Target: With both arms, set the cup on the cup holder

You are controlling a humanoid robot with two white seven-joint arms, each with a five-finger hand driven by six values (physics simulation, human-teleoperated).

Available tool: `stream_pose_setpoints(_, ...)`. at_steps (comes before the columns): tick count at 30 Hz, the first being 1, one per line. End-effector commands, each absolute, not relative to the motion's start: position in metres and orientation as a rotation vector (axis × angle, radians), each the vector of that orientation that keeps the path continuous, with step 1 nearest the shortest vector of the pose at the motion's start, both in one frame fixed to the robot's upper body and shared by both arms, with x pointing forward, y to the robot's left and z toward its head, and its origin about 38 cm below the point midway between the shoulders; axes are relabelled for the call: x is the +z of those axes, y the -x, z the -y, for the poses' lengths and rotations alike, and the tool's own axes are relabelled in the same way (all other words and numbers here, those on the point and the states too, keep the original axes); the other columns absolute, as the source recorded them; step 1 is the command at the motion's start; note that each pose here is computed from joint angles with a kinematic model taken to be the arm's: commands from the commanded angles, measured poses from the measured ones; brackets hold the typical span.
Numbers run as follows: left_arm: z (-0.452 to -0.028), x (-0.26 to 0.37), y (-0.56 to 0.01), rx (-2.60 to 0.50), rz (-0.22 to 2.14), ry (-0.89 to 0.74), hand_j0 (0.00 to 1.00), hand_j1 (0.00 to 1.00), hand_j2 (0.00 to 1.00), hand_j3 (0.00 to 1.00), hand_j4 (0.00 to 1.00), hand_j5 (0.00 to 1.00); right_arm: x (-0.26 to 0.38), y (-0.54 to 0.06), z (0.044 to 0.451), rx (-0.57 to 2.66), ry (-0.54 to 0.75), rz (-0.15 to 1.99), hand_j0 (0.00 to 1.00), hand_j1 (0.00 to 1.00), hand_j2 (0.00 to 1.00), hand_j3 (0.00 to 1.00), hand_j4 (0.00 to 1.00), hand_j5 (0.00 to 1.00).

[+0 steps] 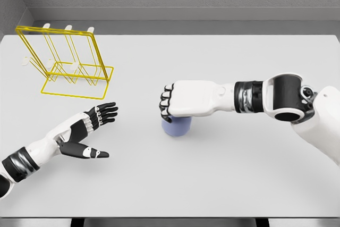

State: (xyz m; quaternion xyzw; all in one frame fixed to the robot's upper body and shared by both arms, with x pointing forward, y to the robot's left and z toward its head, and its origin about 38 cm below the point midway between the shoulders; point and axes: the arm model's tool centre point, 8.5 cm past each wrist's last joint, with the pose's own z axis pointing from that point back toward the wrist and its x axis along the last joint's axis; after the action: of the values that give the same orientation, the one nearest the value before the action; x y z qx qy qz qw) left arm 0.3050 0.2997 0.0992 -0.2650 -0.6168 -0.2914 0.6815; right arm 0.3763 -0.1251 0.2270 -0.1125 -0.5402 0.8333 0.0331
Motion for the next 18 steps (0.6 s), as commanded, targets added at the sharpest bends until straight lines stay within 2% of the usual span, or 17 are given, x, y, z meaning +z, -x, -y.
stream_pose_setpoints(1, -0.301, 0.099, -0.305, -0.649, 1.383, 0.594, 1.00, 1.00, 1.00, 1.00, 1.00, 1.00, 0.226, -0.374, 0.115, 2.569, 0.340, 1.682, 0.44, 0.44, 0.44, 0.44, 0.44, 0.44)
stream_pose_setpoints(5, -0.301, 0.099, -0.305, -0.649, 1.383, 0.594, 1.00, 1.00, 1.00, 1.00, 1.00, 1.00, 0.224, -0.367, 0.092, 2.577, 0.284, 1.741, 0.44, 0.44, 0.44, 0.44, 0.44, 0.44)
stream_pose_setpoints(11, -0.301, 0.099, -0.305, -0.649, 1.383, 0.594, 1.00, 1.00, 1.00, 1.00, 1.00, 1.00, 0.222, -0.365, 0.086, 2.592, 0.276, 1.743, 0.44, 0.44, 0.44, 0.44, 0.44, 0.44)
stream_pose_setpoints(13, -0.301, 0.099, -0.305, -0.649, 1.383, 0.594, 1.00, 1.00, 1.00, 1.00, 1.00, 1.00, 0.221, -0.364, 0.086, 2.594, 0.273, 1.741, 0.47, 0.47, 0.47, 0.47, 0.47, 0.47)
stream_pose_setpoints(14, -0.301, 0.099, -0.305, -0.649, 1.383, 0.594, 1.00, 1.00, 1.00, 1.00, 1.00, 1.00, 0.221, -0.364, 0.086, 2.594, 0.273, 1.740, 0.59, 0.59, 0.59, 0.59, 0.59, 0.59)
stream_pose_setpoints(16, -0.301, 0.099, -0.305, -0.649, 1.383, 0.594, 1.00, 1.00, 1.00, 1.00, 1.00, 1.00, 0.219, -0.364, 0.086, 2.597, 0.275, 1.733, 0.75, 0.75, 0.75, 0.75, 0.75, 0.75)
stream_pose_setpoints(17, -0.301, 0.099, -0.305, -0.649, 1.383, 0.594, 1.00, 1.00, 1.00, 1.00, 1.00, 1.00, 0.219, -0.364, 0.086, 2.597, 0.275, 1.733, 0.90, 0.90, 0.90, 0.90, 0.90, 0.90)
stream_pose_setpoints(18, -0.301, 0.099, -0.305, -0.649, 1.383, 0.594, 1.00, 1.00, 1.00, 1.00, 1.00, 1.00, 0.220, -0.364, 0.087, 2.594, 0.275, 1.734, 0.97, 0.97, 0.97, 0.97, 0.97, 0.97)
